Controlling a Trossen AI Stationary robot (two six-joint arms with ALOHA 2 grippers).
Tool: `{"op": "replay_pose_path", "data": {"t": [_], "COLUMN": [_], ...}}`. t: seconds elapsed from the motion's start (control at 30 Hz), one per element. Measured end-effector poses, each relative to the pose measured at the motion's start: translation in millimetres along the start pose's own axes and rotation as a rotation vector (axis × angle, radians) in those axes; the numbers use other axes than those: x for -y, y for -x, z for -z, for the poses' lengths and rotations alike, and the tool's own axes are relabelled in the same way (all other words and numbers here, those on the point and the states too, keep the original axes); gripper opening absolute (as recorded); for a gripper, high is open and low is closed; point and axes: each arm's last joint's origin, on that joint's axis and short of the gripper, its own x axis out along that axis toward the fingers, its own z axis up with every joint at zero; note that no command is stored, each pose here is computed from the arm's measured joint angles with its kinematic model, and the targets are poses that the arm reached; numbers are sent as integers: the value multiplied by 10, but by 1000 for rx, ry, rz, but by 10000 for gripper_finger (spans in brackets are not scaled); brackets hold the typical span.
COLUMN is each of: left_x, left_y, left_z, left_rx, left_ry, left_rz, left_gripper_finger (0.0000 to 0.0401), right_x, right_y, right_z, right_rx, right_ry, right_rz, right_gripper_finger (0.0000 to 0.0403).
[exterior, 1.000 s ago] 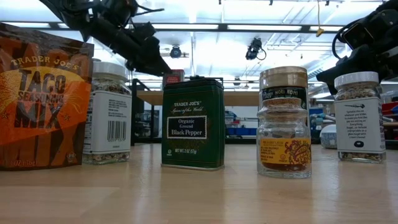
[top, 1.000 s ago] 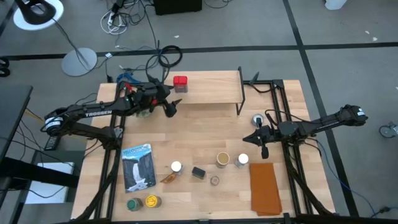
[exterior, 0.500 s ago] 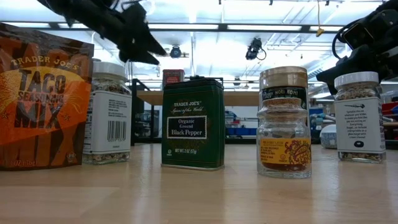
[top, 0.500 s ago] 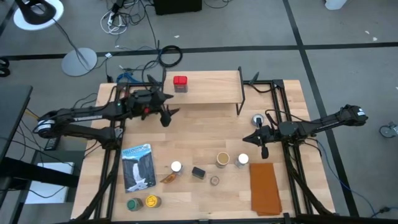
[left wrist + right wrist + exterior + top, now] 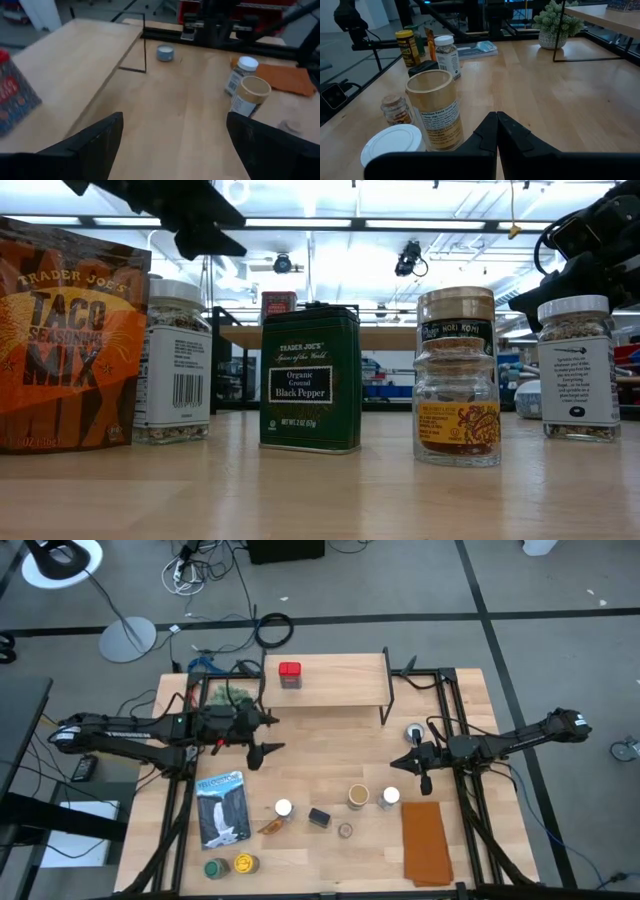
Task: Shelf spices
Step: Put the black seasoning can on the shelf
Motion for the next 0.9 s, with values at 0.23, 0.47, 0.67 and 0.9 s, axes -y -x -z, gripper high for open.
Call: {"op": "replay_pose_path", "data": {"t": [0.23, 0.47, 0.67, 0.9], "left_x": [35, 76, 223, 641], "left_y": [-81, -279, -454, -478], "left_z": [-20, -78, -146, -326], "left_rx": [18, 101, 147, -59], "left_ry": [93, 111, 11, -261], "left_rz": [56, 81, 260, 294], "left_gripper_finger": [360, 360, 358, 330], "right_x": [0, 0, 0, 0], "right_y": [0, 0, 0, 0], "right_z": [0, 0, -1, 0], "right_rx": [0, 0, 1, 0], "right_ry": [0, 0, -1, 0], "right_rz": [0, 0, 0, 0], "right_gripper_finger": [8, 8, 8, 8]}}
